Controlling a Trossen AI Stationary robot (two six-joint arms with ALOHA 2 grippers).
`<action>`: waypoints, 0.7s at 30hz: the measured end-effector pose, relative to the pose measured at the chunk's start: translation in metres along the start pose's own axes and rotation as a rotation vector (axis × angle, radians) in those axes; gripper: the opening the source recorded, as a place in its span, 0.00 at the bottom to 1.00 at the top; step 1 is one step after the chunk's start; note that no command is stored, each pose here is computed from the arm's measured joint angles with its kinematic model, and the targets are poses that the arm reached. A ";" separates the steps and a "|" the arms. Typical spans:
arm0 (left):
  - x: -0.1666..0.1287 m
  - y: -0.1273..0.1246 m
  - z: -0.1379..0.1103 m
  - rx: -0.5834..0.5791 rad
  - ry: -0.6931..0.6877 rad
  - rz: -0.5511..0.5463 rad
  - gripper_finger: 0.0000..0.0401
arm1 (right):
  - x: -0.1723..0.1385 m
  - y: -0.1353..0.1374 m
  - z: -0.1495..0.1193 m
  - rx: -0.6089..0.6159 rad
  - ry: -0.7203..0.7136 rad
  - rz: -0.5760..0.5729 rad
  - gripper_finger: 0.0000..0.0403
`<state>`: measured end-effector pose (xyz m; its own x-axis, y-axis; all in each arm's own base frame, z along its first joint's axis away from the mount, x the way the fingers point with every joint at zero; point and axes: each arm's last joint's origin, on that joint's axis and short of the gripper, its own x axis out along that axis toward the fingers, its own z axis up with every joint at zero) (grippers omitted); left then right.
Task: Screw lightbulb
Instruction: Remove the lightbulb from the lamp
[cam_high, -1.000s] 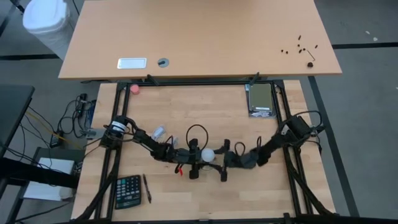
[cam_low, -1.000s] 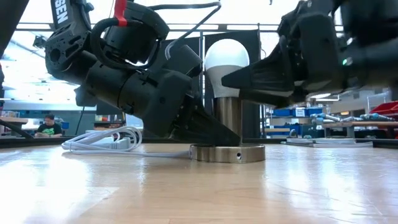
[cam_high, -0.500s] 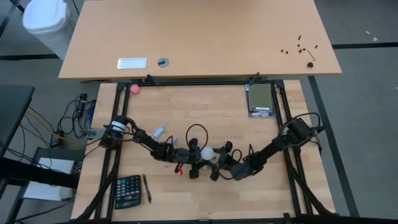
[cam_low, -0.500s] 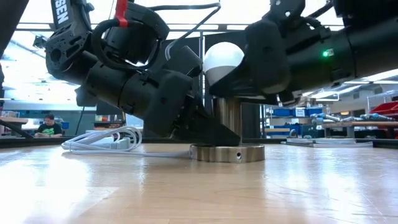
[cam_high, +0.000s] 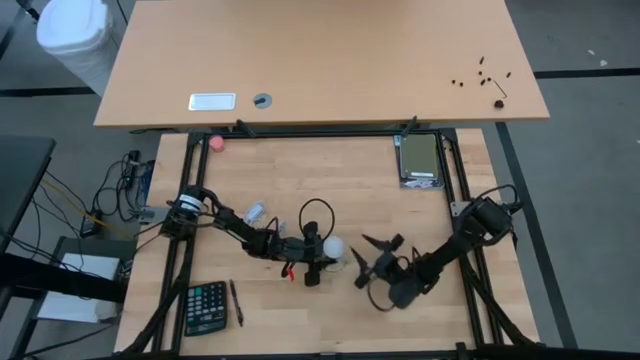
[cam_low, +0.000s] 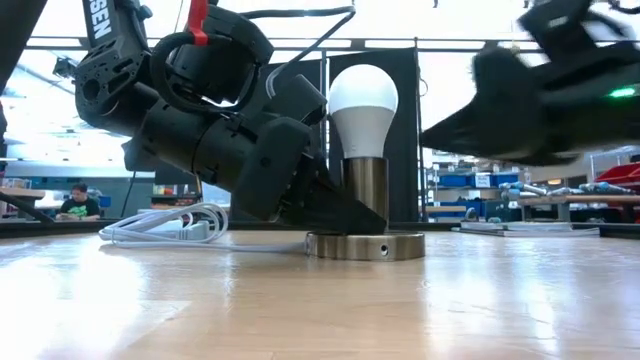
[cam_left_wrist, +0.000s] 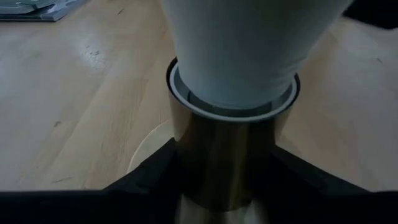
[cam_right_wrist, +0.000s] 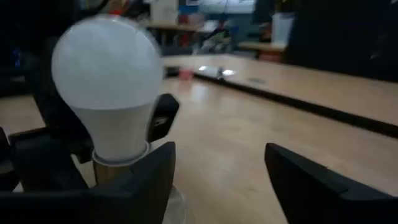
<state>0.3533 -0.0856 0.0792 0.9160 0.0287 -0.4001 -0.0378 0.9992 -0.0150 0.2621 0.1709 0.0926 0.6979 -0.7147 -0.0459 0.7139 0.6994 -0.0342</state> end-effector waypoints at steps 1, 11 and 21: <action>0.000 0.000 0.000 0.000 0.000 -0.001 0.49 | -0.004 -0.001 0.000 0.009 -0.007 -0.004 0.63; 0.000 0.000 0.000 0.000 0.000 -0.002 0.49 | 0.015 0.007 0.001 0.090 0.130 0.302 0.59; 0.000 0.000 0.000 0.000 0.000 -0.002 0.49 | 0.042 0.009 0.010 0.106 0.137 0.382 0.59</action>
<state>0.3533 -0.0856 0.0792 0.9160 0.0268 -0.4003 -0.0361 0.9992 -0.0159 0.2983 0.1474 0.1003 0.9048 -0.3914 -0.1680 0.4121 0.9040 0.1134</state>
